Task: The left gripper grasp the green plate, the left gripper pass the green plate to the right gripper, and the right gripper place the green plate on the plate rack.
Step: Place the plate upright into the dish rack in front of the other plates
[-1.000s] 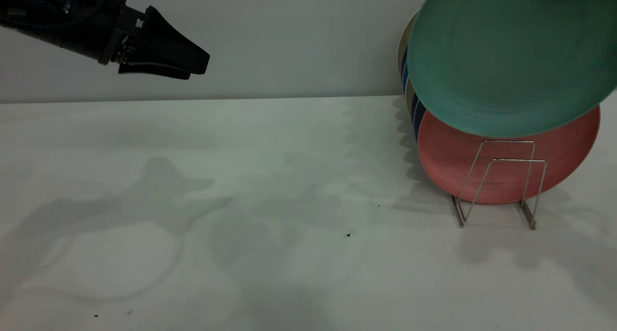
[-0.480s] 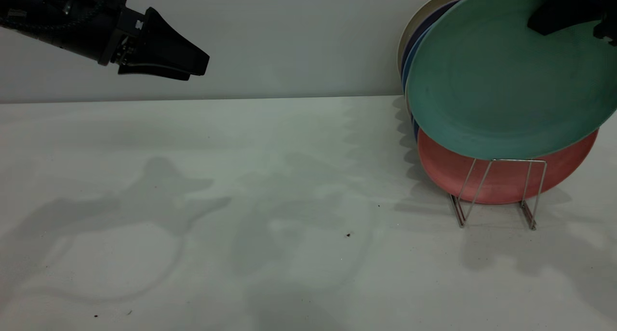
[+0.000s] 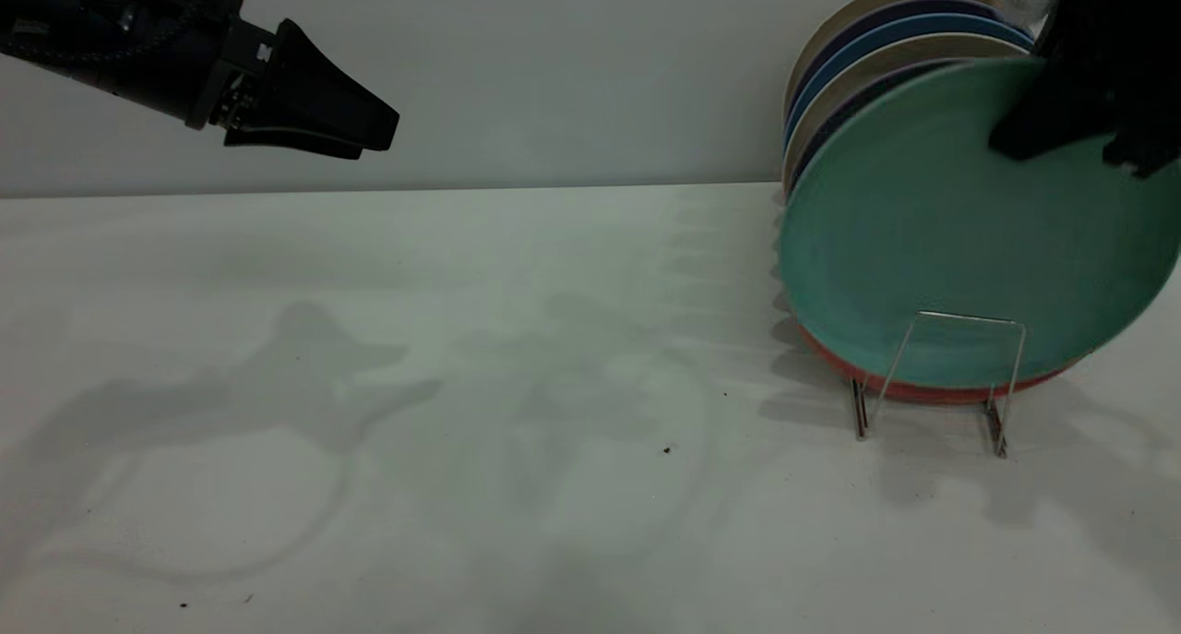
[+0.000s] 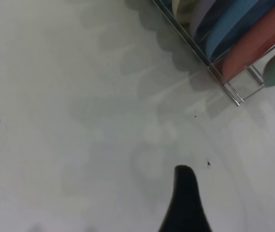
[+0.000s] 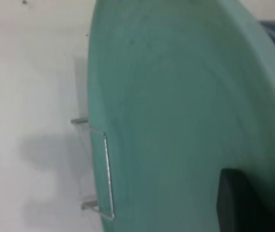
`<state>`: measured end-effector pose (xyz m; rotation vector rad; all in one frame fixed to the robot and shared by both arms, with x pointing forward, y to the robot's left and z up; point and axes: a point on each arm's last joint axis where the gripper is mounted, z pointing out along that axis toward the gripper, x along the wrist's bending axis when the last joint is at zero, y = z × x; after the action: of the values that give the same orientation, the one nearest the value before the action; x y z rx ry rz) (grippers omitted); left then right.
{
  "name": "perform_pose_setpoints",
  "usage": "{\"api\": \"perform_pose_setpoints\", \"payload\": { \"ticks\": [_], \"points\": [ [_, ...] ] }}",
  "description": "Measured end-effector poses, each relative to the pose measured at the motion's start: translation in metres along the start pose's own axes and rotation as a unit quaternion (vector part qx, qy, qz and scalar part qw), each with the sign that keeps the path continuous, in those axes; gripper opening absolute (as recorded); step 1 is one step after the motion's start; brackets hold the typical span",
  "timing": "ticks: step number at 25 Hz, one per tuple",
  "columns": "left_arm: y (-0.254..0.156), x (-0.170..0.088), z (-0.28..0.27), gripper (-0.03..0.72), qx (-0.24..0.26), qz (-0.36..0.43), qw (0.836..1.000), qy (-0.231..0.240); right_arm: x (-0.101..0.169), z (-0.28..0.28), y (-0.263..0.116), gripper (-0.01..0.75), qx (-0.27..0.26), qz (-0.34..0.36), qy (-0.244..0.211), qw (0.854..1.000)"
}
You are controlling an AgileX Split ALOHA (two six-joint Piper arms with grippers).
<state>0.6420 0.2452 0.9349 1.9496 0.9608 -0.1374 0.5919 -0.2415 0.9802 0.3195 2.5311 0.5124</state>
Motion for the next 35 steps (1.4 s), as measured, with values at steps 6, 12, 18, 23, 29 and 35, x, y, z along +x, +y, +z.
{"api": "perform_pose_setpoints", "payload": {
  "ticks": [6,12,18,23,29,35],
  "points": [
    [0.0,0.0,0.0,0.592,0.0,0.0,1.0,0.0,0.0,0.007,-0.001,0.115,-0.006,0.028,-0.004,1.0],
    [0.0,0.0,0.0,0.592,0.0,-0.001,1.0,0.0,-0.001,0.007,0.001,0.144,-0.017,0.057,-0.005,0.998],
    [0.0,-0.001,0.0,0.592,0.001,-0.006,1.0,-0.003,0.002,0.007,0.002,0.397,-0.023,0.068,0.01,0.997],
    [0.0,-0.001,0.0,0.592,0.001,-0.01,1.0,-0.006,0.003,0.006,0.003,0.558,-0.026,0.084,0.019,0.996],
    [0.0,-0.001,0.0,0.592,0.002,-0.011,1.0,-0.008,-0.002,-0.023,0.015,0.575,-0.049,0.094,-0.002,0.994],
    [0.006,-0.01,-0.009,0.592,0.007,-0.012,1.0,-0.007,0.007,-0.073,0.037,0.574,-0.1,0.279,0.053,0.954]
  ]
}}
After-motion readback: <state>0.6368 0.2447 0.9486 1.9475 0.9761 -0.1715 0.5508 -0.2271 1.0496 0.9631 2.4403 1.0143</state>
